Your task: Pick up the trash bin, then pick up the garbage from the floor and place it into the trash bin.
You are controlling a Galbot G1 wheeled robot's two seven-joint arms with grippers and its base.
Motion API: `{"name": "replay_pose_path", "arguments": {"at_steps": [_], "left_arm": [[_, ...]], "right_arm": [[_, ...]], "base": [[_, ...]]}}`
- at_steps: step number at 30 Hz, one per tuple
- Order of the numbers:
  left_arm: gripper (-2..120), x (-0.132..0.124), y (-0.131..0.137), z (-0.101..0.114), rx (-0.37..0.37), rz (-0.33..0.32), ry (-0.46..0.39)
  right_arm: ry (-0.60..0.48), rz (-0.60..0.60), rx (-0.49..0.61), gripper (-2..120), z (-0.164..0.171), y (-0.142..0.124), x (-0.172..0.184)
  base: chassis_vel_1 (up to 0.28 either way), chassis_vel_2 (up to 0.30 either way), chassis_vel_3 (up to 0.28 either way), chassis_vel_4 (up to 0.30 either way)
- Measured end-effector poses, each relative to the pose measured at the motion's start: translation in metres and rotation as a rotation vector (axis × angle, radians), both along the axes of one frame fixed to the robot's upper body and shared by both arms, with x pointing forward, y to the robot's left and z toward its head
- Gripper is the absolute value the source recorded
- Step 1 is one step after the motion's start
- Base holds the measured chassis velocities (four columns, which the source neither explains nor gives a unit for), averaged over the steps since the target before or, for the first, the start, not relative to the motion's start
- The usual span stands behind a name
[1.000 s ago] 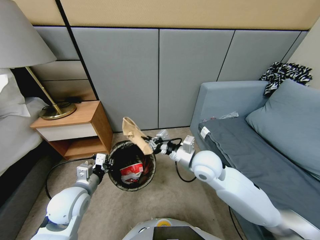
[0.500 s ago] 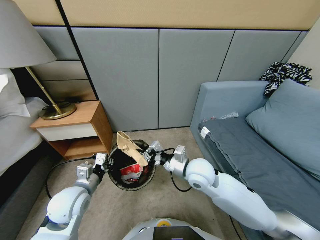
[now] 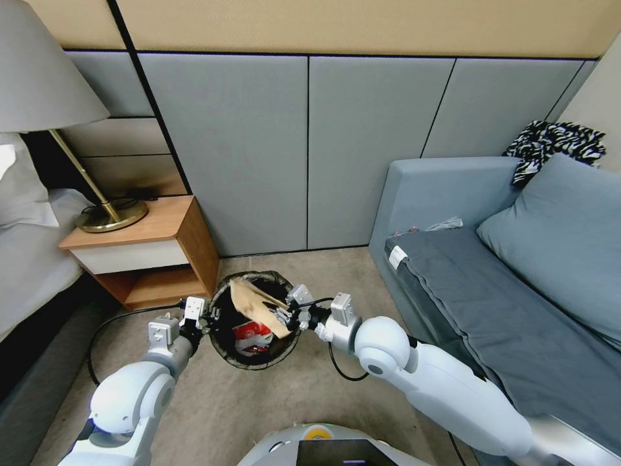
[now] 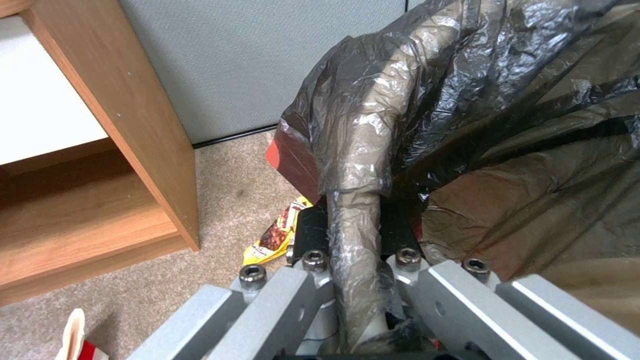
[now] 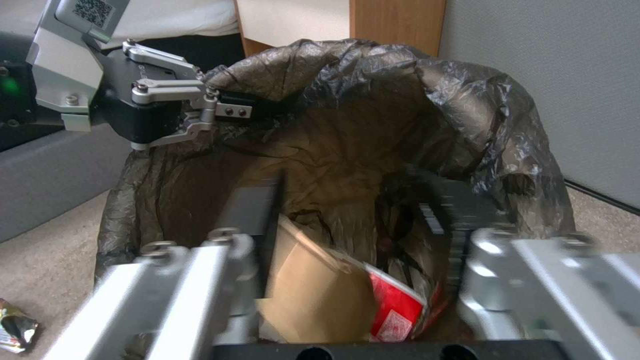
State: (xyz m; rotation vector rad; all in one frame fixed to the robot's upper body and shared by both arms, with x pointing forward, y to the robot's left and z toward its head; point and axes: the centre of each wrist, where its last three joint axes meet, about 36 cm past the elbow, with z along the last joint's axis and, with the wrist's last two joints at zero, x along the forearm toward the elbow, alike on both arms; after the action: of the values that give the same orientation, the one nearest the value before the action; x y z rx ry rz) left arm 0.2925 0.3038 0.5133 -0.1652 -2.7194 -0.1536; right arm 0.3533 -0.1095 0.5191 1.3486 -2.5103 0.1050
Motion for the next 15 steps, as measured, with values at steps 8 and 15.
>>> {"name": "replay_pose_path", "arguments": {"at_steps": [8, 15], "left_arm": [[1, 0.0011, 0.0005, -0.0005, -0.001, 0.000, 0.000], [1, 0.0013, 0.0006, -0.0010, -0.002, 0.001, 0.001]], "right_arm": [[-0.004, -0.006, 0.004, 86, 0.0011, 0.0001, -0.0006], [-0.027, -0.020, 0.004, 100, -0.0003, 0.0000, 0.0007]], "base": [[0.000, 0.000, 0.000, 0.000], [0.000, 0.000, 0.000, 0.000]]}}
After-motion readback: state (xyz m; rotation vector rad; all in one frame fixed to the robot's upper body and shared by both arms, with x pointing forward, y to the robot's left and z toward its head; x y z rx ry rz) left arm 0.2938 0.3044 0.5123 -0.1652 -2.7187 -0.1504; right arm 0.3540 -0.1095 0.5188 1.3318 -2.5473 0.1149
